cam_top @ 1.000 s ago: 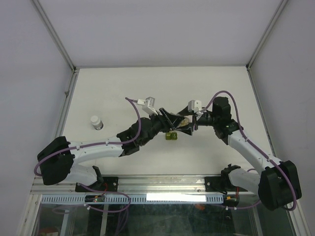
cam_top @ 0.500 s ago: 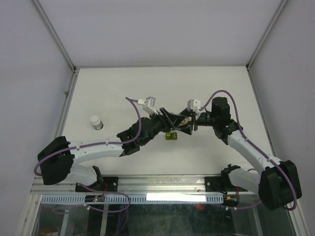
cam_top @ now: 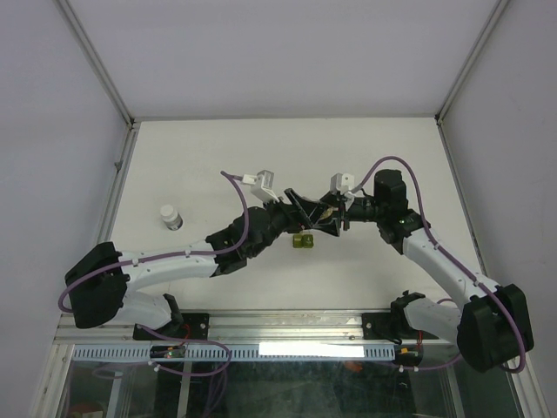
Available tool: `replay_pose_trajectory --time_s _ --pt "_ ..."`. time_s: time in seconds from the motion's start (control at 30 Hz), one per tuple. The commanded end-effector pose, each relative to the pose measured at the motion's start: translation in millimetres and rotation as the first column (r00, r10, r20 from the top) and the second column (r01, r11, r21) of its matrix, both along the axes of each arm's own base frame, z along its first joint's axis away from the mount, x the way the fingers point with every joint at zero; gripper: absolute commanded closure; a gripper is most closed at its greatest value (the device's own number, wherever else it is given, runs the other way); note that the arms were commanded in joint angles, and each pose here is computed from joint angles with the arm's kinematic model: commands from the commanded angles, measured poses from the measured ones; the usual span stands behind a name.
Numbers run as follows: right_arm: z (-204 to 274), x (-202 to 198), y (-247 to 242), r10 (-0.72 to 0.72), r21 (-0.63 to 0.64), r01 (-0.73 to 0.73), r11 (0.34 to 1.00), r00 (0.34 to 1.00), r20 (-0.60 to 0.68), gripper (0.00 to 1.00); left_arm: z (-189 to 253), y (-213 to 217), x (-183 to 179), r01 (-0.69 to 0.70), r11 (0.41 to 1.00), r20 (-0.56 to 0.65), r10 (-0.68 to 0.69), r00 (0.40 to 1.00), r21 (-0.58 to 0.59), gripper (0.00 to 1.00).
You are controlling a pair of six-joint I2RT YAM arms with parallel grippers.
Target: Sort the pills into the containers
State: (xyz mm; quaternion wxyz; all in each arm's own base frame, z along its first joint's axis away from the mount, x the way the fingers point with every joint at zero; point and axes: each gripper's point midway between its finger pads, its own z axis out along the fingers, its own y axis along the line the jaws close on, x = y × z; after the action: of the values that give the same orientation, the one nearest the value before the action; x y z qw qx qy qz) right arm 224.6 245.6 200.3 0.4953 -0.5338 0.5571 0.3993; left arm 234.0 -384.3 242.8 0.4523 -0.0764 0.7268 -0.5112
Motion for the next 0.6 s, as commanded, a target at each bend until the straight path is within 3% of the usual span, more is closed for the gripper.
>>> replay_pose_trajectory --time_s 0.0,0.2,0.3,0.57 --pt "25.8 5.0 3.9 0.021 0.027 -0.023 0.999 0.998 0.065 0.9 36.6 11.8 -6.5 -0.007 0.998 0.089 0.012 0.996 -0.06 0.27" --pt "23.1 2.7 4.1 0.039 0.019 -0.041 0.999 0.997 0.064 0.91 34.9 17.6 -4.9 -0.028 0.999 0.096 0.032 0.995 -0.043 0.31" --pt "21.6 3.2 3.7 0.039 0.013 -0.039 0.999 0.997 0.062 0.91 34.3 12.8 -5.0 -0.015 0.999 0.094 0.018 0.995 -0.037 0.44" --pt "20.2 5.3 3.3 0.027 0.008 -0.028 1.0 0.998 0.06 0.9 32.0 2.4 -8.1 0.029 0.999 0.088 -0.027 0.996 -0.022 0.5"
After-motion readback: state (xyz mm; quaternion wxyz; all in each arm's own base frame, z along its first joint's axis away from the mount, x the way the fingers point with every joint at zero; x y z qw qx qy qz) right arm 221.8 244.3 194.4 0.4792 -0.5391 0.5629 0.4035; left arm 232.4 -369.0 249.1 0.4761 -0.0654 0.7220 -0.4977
